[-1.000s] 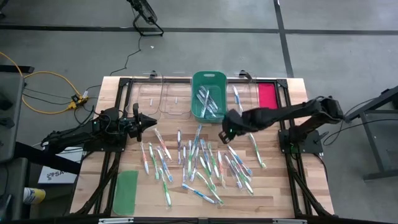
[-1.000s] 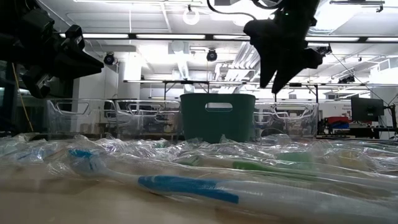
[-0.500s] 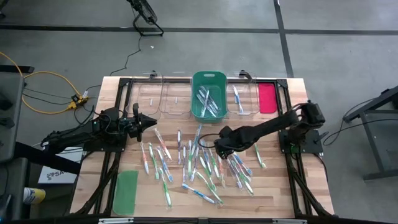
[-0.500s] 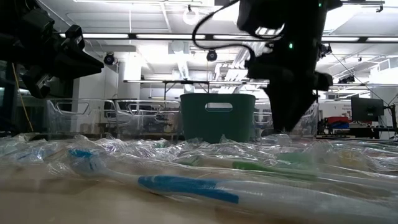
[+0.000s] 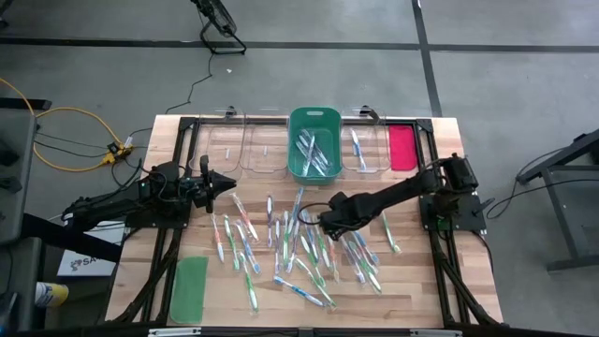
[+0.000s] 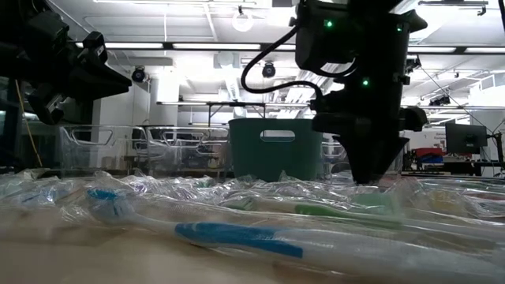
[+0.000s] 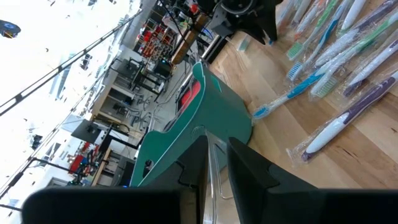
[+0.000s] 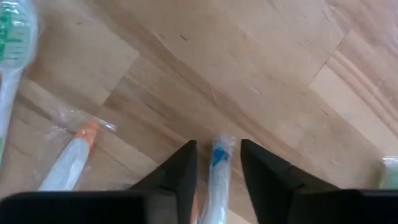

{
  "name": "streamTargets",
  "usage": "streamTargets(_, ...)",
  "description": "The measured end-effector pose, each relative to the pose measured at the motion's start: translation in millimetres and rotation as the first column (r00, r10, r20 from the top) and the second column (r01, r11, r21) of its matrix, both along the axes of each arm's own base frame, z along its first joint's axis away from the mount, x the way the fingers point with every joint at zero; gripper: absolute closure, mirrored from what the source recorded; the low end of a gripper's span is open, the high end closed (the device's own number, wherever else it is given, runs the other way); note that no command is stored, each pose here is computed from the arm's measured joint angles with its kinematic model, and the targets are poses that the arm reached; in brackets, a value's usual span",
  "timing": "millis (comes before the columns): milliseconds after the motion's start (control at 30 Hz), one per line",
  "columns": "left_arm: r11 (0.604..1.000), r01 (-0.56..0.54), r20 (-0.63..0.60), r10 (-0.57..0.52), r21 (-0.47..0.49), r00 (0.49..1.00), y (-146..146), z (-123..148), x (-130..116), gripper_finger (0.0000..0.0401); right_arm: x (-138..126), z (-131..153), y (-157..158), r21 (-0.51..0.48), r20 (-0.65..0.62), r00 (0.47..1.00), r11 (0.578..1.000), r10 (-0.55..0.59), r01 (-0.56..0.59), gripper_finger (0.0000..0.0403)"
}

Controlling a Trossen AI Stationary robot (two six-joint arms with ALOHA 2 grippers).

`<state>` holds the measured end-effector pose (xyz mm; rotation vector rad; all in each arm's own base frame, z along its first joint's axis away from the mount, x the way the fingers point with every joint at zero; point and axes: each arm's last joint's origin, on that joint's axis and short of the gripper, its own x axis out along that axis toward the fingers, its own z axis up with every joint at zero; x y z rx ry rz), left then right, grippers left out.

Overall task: Pick & Place Toothbrushes
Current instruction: Put the blue toothbrush into the right transparent bin

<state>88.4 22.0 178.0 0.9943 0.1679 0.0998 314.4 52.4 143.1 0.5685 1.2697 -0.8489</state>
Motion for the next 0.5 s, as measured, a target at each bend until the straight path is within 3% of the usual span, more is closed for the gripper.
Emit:
streamTargets(200,1.0,0.0,0.0,0.0,0.0,1.0,0.0,0.0,0.0,0.0346,0.0,0.1,-1.7,0.016,-0.009,1.0,1.0,0.009,-0.009,0.0392)
streamTargets(500,1.0,0.0,0.0,0.0,0.0,1.0,0.0,0.0,0.0,0.0346,-4.0,22.1,-3.9,-0.023,0.07,0.997,1.0,-0.009,0.011,0.0399)
